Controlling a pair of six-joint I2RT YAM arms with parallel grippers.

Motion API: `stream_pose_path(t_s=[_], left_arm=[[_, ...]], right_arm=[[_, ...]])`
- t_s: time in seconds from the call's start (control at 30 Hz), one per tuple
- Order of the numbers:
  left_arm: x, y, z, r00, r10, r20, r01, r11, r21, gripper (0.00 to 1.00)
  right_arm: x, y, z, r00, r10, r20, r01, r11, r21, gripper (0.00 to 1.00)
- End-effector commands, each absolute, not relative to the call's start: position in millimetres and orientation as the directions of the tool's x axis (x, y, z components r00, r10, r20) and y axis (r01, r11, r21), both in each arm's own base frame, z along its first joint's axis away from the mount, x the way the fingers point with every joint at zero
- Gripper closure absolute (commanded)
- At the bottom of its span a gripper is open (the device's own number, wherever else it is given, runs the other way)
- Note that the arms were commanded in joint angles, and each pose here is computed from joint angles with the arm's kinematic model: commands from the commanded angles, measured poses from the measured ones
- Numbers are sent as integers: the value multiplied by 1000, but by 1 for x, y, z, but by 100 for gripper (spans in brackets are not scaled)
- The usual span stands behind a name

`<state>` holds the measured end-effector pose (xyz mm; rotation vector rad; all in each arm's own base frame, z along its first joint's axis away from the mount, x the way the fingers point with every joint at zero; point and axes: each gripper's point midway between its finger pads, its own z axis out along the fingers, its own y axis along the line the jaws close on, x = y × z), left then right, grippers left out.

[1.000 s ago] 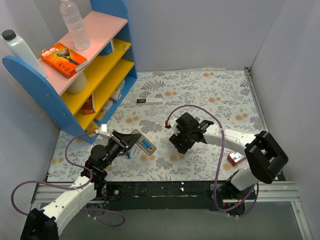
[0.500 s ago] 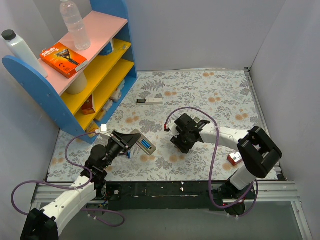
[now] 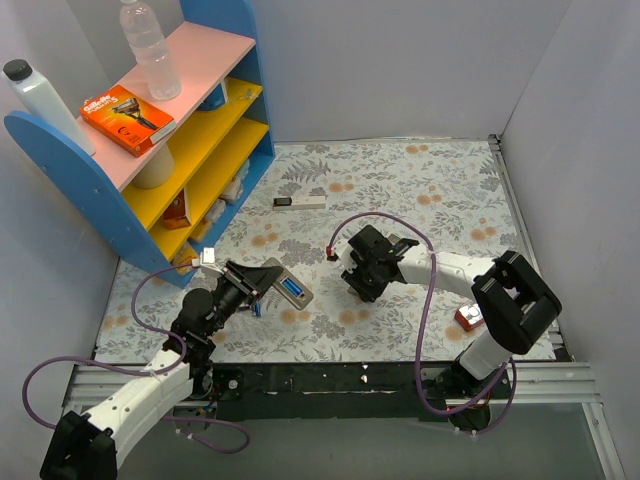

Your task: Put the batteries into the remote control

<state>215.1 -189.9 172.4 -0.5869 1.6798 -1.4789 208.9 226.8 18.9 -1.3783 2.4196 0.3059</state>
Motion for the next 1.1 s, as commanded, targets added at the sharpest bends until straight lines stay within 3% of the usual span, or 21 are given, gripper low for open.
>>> stream_pose_path(t_s=[0.0,0.1,0.6,0.73,1.07], left_arm=[[205,-186,130,-592,-773,-227,95,213,-972,100],[204,-187,131,-595,-772,-223,98,206,-974,100],[206,-182,117,-574,-785,-234,78,231,-970,100],[207,-180,115,-567,-788,-240,79,238,-968,100],[207,-178,113,-557,-793,-248,82,245,-966,100]], right_arm=[[201,224,16,-479,-800,-361,-867,496,50,74],[201,229,27,-481,-787,-386,-865,498,63,80],[200,278,153,-470,-684,-558,-819,573,-14,86],[188,300,193,-398,-681,-615,-848,528,-36,86],[165,331,222,-378,-693,-613,-873,488,-14,86]])
